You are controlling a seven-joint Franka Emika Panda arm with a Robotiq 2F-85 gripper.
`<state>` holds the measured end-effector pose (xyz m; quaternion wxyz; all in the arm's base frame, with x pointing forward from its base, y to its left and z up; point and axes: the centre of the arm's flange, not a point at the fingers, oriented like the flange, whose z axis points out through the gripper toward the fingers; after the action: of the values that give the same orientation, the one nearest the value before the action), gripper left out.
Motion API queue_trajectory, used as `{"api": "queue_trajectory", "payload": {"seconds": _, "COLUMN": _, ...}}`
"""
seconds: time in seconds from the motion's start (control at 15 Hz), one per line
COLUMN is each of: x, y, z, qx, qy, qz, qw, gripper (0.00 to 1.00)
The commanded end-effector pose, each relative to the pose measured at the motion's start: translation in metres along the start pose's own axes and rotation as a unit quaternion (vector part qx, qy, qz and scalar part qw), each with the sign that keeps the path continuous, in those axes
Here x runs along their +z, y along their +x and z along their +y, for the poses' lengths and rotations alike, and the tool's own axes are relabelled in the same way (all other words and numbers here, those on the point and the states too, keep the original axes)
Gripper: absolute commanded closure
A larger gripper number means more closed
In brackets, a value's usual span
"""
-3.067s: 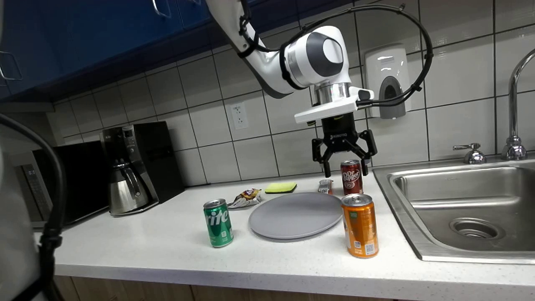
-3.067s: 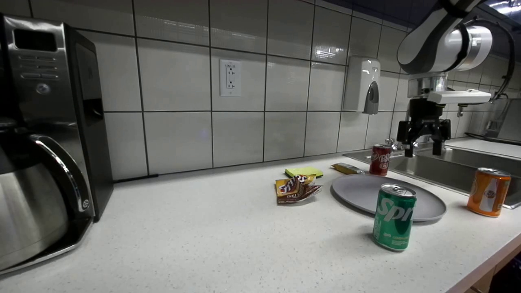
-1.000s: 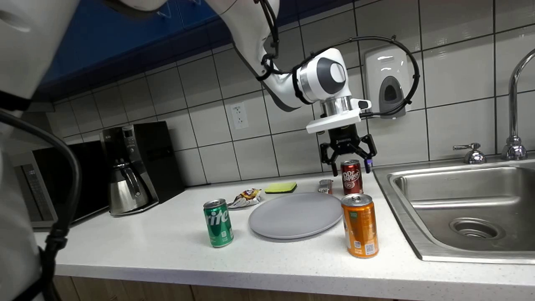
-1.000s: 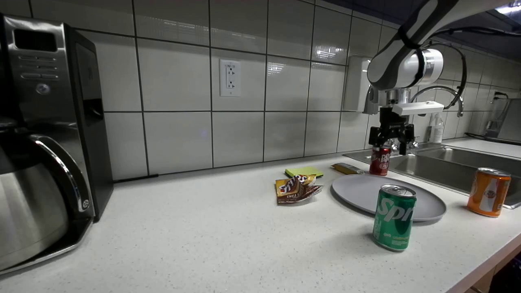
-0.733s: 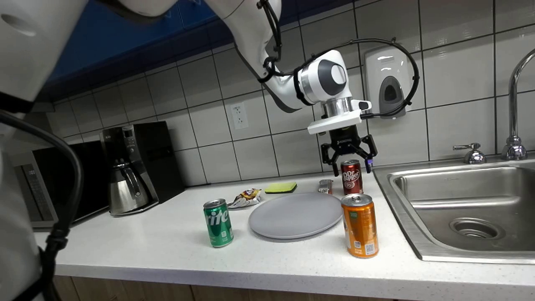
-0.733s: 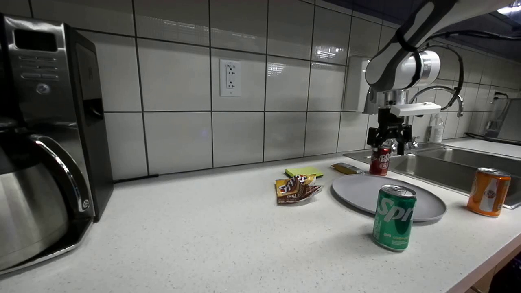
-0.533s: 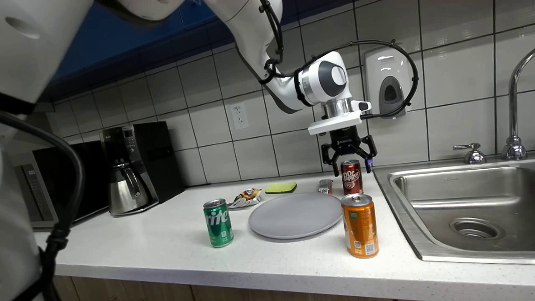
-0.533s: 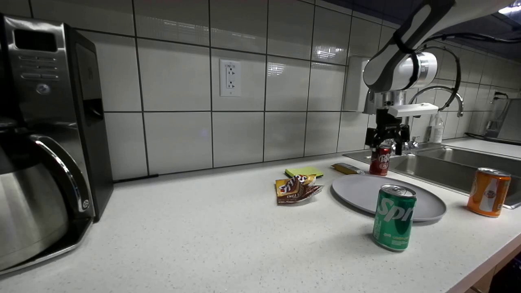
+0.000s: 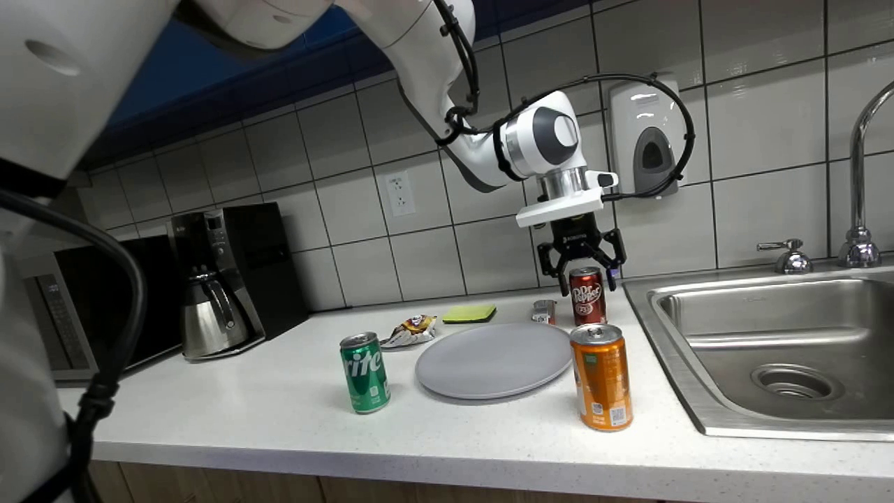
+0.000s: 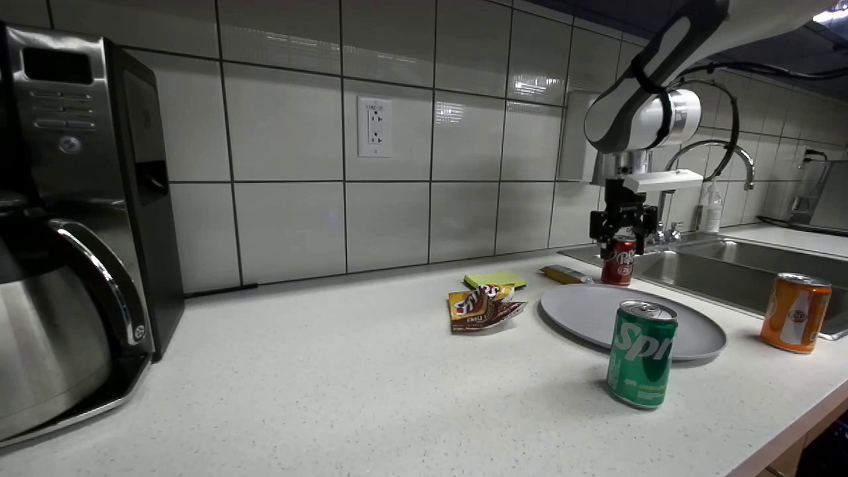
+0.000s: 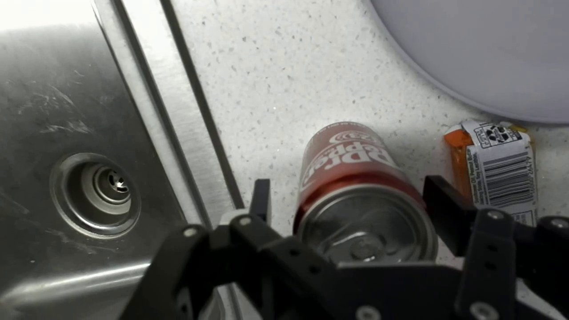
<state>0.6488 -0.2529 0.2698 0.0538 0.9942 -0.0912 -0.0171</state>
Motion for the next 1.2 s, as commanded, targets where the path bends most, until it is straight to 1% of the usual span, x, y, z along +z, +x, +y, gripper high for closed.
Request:
{"api": "queue_trajectory", "payload": {"seconds": 0.0, "x": -0.006, "y": 0.011, "z": 0.003, "qx": 0.005, "qy": 0.008, "qz": -0.004, "qw": 0.9999, "gripper": 0.44}}
{"api": "queue_trajectory", "payload": {"seconds": 0.07, "x": -0.008, "y": 0.010, "z": 0.003, "qx": 0.005, "qy": 0.008, "qz": -0.002, "qw": 0.9999, "gripper": 0.53}}
{"api": "queue_trajectory", "payload": {"seconds": 0.13, "x": -0.009, "y": 0.010, "z": 0.003, "qx": 0.005, "qy": 0.008, "qz": -0.001, "qw": 1.0000, "gripper": 0.59}}
{"api": "queue_trajectory", "payload": {"seconds": 0.2, "x": -0.011, "y": 0.008, "z": 0.002, "qx": 0.005, "qy": 0.008, "qz": 0.001, "qw": 1.0000, "gripper": 0.61}}
{"api": "queue_trajectory", "payload": {"seconds": 0.47, "x": -0.019, "y": 0.003, "z": 0.000, "qx": 0.004, "qy": 0.010, "qz": 0.009, "qw": 0.9999, "gripper": 0.61}}
{"api": "queue_trajectory", "payload": {"seconds": 0.73, "x": -0.034, "y": -0.005, "z": -0.006, "qx": 0.003, "qy": 0.011, "qz": 0.024, "qw": 0.9996, "gripper": 0.61}}
{"api": "queue_trajectory", "payload": {"seconds": 1.13, "x": -0.048, "y": -0.016, "z": -0.030, "qx": -0.008, "qy": 0.010, "qz": 0.030, "qw": 0.9995, "gripper": 0.61}}
